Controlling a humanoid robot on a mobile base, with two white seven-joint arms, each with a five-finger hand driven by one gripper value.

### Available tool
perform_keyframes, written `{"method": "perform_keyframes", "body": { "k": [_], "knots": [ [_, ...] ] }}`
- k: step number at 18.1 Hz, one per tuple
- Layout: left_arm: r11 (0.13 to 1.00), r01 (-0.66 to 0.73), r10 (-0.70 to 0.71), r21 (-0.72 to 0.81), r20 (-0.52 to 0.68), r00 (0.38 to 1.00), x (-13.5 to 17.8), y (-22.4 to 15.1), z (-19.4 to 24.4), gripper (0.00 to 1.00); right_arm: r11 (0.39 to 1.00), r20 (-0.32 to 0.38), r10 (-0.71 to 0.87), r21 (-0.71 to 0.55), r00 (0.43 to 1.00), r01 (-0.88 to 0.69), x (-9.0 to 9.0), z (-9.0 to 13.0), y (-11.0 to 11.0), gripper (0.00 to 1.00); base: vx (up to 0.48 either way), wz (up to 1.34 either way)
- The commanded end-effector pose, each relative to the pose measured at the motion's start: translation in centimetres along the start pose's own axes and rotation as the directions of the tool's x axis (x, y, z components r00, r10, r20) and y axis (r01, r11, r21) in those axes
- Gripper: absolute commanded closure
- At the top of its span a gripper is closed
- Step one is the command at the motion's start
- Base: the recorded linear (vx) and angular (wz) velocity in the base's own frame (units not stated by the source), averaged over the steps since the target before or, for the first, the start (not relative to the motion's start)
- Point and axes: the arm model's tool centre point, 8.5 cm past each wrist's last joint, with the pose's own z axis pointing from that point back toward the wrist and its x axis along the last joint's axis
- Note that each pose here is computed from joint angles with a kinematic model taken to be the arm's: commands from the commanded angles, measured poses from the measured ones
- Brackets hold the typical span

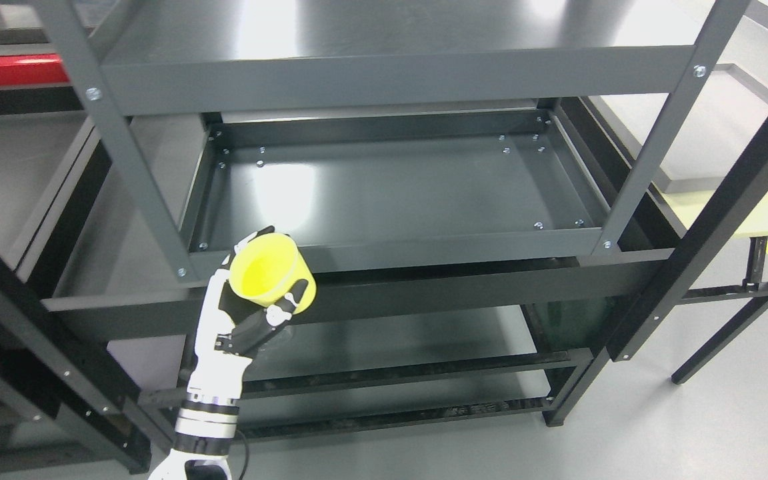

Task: Place yellow IKEA cup on middle right shelf
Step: 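Raise the left hand with the cup up to the upper shelf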

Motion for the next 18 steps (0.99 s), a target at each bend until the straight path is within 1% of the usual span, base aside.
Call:
{"method": "perform_keyframes", "body": {
  "k": [1,3,6,8,9,11,14,17,18],
  "knots": [
    [0.981,-0.042,0.052,-0.188,0.045,0.998,-0.4,-5.1,0.1,0.99,1.000,-0.015,-0.004,-0.013,1.000,0.003,-0.9,-0.1,-1.0,0.01,0.114,-0.16],
    [0.970,-0.037,0.070,-0.241,0.129,0.989,1.0,-6.4,-0.9,0.99,1.000,-0.015,-0.002,-0.013,1.000,0.002,-0.9,-0.1,-1.0,0.01,0.090,-0.07],
    [0.957,0.005,0.076,-0.290,0.268,0.961,3.9,-7.3,-4.1,0.99,1.000,-0.015,-0.004,-0.013,1.000,0.003,-0.9,-0.1,-1.0,0.01,0.101,0.04],
    [0.942,0.020,0.092,-0.336,0.315,0.944,5.2,-8.6,-5.8,0.99,1.000,-0.015,-0.004,-0.013,1.000,0.003,-0.9,-0.1,-1.0,0.01,0.113,0.14],
    [0.925,0.020,0.114,-0.379,0.328,0.938,5.6,-10.1,-6.4,0.99,1.000,-0.015,-0.005,-0.013,1.000,0.005,-0.9,-0.1,-1.0,0.01,0.115,0.18],
    [0.875,0.015,0.166,-0.484,0.330,0.929,6.1,-13.7,-7.0,0.99,1.000,-0.015,-0.002,-0.013,1.000,0.002,-0.9,-0.1,-1.0,0.01,0.101,0.24],
    [0.778,-0.010,0.235,-0.628,0.277,0.932,5.6,-19.1,-6.0,0.99,1.000,-0.015,-0.004,-0.013,1.000,0.003,-0.9,-0.1,-1.0,0.01,0.097,0.29],
    [0.678,-0.024,0.280,-0.734,0.227,0.933,5.3,-23.2,-4.5,0.99,1.000,-0.015,-0.004,-0.013,1.000,0.003,-0.9,-0.1,-1.0,0.01,0.072,0.19],
    [0.662,-0.014,0.283,-0.750,0.233,0.930,5.6,-23.8,-4.7,1.00,1.000,-0.015,-0.004,-0.013,1.000,0.003,-0.9,-0.1,-1.0,0.01,0.054,0.15]
  ]
}}
